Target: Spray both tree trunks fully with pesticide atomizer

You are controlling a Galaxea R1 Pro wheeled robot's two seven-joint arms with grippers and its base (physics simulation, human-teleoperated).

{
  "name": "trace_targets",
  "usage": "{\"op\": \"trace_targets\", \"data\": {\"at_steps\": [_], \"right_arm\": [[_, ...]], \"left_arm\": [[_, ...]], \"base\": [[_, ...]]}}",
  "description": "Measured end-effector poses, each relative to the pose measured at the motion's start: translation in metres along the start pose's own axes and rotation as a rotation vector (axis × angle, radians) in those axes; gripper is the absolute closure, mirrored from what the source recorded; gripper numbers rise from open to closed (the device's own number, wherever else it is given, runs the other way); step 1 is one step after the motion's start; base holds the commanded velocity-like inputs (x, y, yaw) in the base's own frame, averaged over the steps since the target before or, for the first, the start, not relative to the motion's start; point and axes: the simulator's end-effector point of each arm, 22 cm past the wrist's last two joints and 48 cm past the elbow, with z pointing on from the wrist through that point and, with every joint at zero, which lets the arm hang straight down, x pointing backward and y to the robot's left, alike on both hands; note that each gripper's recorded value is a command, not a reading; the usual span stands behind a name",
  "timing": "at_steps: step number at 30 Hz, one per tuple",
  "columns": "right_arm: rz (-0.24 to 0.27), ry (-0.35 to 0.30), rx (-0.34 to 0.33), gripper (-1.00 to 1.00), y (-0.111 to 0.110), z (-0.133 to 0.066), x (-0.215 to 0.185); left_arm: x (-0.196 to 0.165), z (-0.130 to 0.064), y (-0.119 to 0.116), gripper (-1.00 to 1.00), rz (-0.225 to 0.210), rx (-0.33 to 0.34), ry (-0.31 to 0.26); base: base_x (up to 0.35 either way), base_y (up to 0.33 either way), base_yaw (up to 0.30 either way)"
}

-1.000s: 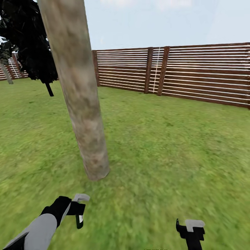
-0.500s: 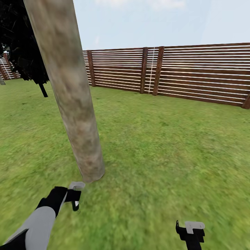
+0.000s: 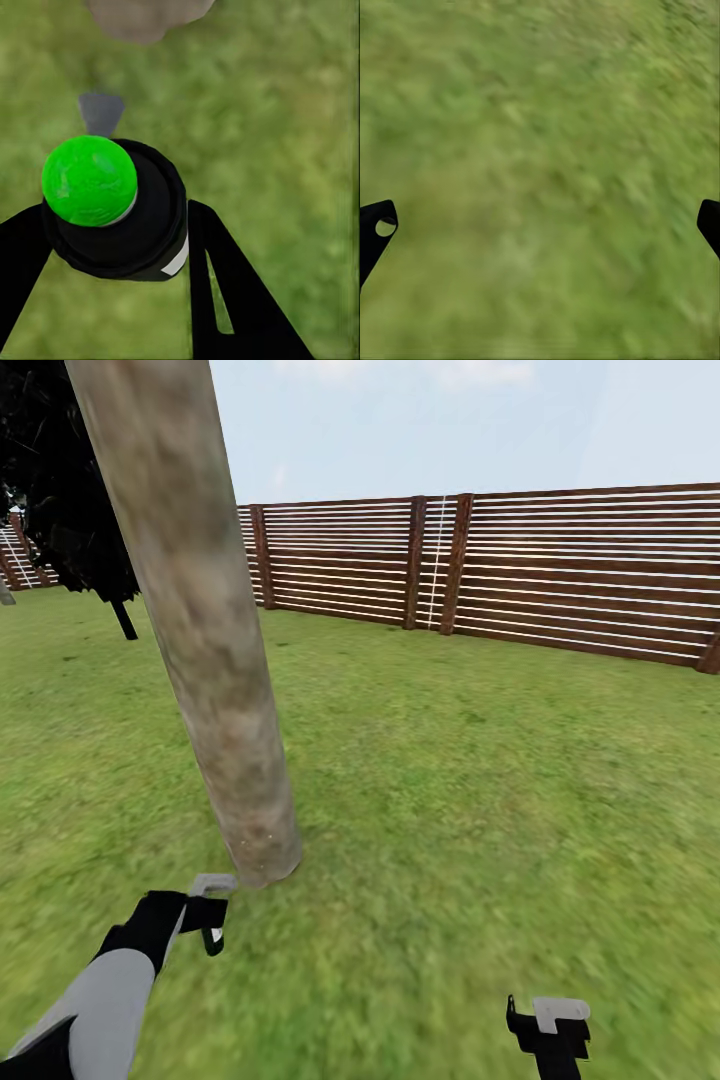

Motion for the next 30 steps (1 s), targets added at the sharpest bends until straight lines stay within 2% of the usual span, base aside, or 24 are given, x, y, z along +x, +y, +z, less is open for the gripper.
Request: {"op": "trace_targets", "data": {"at_steps": [2, 6, 10, 12, 17, 19, 21, 24, 25, 26, 28, 30], "right_arm": [[0.0, 0.0, 0.0, -1.0, 0.0, 0.0, 0.0], [0.0, 0.0, 0.0, -1.0, 0.0, 0.0, 0.0], [0.0, 0.0, 0.0, -1.0, 0.0, 0.0, 0.0], [0.0, 0.0, 0.0, -1.0, 0.0, 0.0, 0.0], [0.0, 0.0, -0.003, -1.0, 0.001, 0.0, 0.0], [0.0, -0.001, -0.006, -1.0, 0.003, -0.001, -0.001], [0.0, -0.001, -0.007, -1.0, 0.004, -0.001, -0.001], [-0.001, -0.001, -0.007, -1.0, 0.004, -0.001, -0.001], [-0.001, -0.001, -0.008, -1.0, 0.004, -0.001, -0.001], [-0.001, -0.001, -0.008, -1.0, 0.004, -0.001, -0.001], [0.0, -0.001, -0.007, -1.0, 0.004, -0.001, -0.001], [0.0, -0.001, -0.005, -1.0, 0.003, -0.001, -0.001]], "left_arm": [[-0.006, 0.001, -0.017, 1.0, -0.001, 0.024, -0.009], [-0.013, 0.002, -0.036, 1.0, -0.005, 0.05, -0.023], [-0.043, -0.014, -0.003, 1.0, -0.017, -0.016, -0.095], [-0.055, -0.02, 0.001, 1.0, -0.01, -0.019, -0.122], [-0.064, -0.019, -0.049, 1.0, 0.001, 0.086, -0.141], [-0.078, -0.023, -0.056, 1.0, 0.003, 0.093, -0.16], [-0.097, -0.029, -0.049, 1.0, 0.004, 0.084, -0.182], [-0.121, -0.042, -0.01, 1.0, 0.003, 0.031, -0.215], [-0.123, -0.044, -0.006, 1.0, 0.002, 0.032, -0.218], [-0.125, -0.044, -0.009, 1.0, 0.003, 0.045, -0.219], [-0.142, -0.048, -0.041, 1.0, 0.004, 0.103, -0.241], [-0.154, -0.052, -0.069, 1.0, -0.006, 0.143, -0.225]], "base": [[0.26, 0.0, 0.0], [0.05, 0.0, 0.0], [0.003, 0.0, 0.0], [-0.115, 0.0, 0.0], [-0.221, 0.0, 0.0], [-0.027, 0.0, 0.0], [-0.007, 0.0, 0.0], [-0.001, 0.0, 0.0], [0.0, 0.0, 0.0], [0.0, 0.0, 0.014], [0.0, 0.0, 0.131], [0.0, 0.0, 0.178]]}}
